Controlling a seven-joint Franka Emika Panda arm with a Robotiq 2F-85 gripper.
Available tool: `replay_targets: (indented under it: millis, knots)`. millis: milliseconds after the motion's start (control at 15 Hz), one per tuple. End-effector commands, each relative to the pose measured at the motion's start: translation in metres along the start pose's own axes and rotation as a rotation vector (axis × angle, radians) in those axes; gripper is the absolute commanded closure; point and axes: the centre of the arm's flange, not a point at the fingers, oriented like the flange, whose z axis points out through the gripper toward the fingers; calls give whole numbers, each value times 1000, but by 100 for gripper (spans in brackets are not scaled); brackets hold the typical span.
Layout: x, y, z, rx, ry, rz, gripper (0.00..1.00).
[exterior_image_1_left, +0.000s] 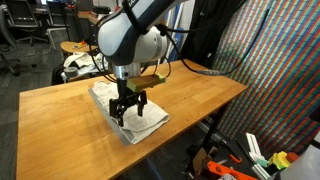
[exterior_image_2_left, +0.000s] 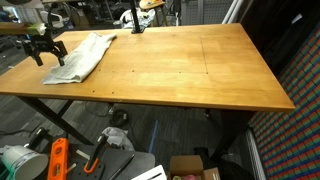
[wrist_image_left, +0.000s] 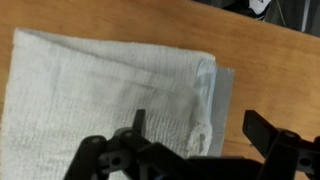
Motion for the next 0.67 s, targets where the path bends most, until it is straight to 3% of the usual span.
replay_targets:
  millis: [0, 133, 600]
  knots:
    - [-61, -17, 6, 27, 48, -1, 0]
    - [-71, -26, 11, 70, 94, 6, 0]
    - [-54, -34, 14, 51, 345, 40, 0]
